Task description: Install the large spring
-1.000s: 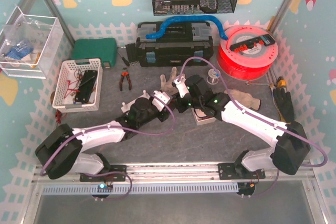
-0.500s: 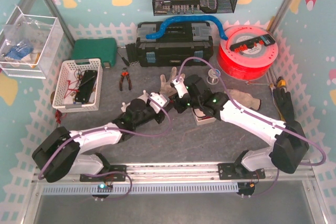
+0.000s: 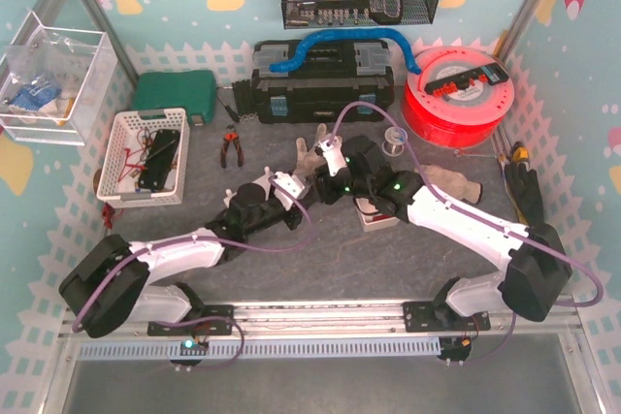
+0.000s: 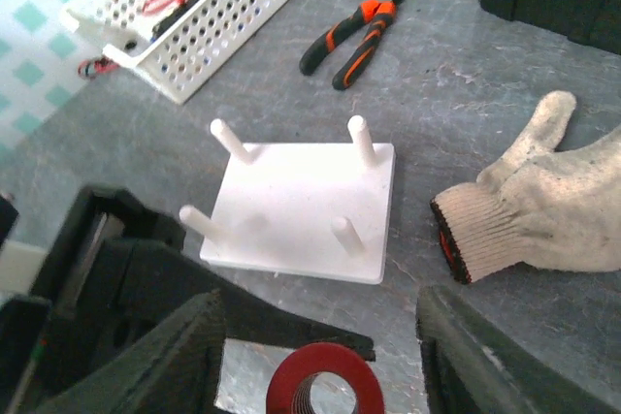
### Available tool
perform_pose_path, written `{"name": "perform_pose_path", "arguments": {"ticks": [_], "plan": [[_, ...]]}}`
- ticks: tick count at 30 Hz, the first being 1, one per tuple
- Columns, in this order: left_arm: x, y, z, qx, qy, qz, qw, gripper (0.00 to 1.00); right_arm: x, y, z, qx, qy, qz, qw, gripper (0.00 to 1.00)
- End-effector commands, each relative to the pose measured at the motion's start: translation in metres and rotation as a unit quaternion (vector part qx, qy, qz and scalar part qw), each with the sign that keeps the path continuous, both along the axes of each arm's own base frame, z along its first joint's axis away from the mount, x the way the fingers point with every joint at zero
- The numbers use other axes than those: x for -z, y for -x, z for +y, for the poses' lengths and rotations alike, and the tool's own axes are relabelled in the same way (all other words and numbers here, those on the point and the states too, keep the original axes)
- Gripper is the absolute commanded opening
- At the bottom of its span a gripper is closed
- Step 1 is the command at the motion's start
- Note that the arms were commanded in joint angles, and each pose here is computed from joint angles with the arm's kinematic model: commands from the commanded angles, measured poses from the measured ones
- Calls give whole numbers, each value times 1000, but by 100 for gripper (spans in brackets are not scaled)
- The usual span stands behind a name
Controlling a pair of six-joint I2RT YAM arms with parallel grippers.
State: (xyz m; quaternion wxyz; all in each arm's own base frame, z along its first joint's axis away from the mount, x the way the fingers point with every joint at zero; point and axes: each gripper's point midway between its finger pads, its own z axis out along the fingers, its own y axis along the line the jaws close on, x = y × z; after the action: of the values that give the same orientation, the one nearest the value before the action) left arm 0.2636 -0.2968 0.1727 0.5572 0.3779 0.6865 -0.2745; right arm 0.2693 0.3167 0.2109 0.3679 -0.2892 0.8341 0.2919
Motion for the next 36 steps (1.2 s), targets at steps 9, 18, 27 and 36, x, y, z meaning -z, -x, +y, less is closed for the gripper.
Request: {"name": "perform_pose_path", "arguments": {"ticks": [9,18,27,36], "plan": [[-7,-29,41,-133,94,38,986,0,-60,-26,-54,178,-89,-114,973,92],[27,-60,82,-267,118,87,952,0,-65,-29,-121,300,-68,-184,934,99],[42,-67,93,-290,110,76,948,0,-51,-22,-136,303,-55,-194,931,99],[52,-64,87,-274,105,85,952,0,-48,-21,-139,302,-49,-201,931,99]]}}
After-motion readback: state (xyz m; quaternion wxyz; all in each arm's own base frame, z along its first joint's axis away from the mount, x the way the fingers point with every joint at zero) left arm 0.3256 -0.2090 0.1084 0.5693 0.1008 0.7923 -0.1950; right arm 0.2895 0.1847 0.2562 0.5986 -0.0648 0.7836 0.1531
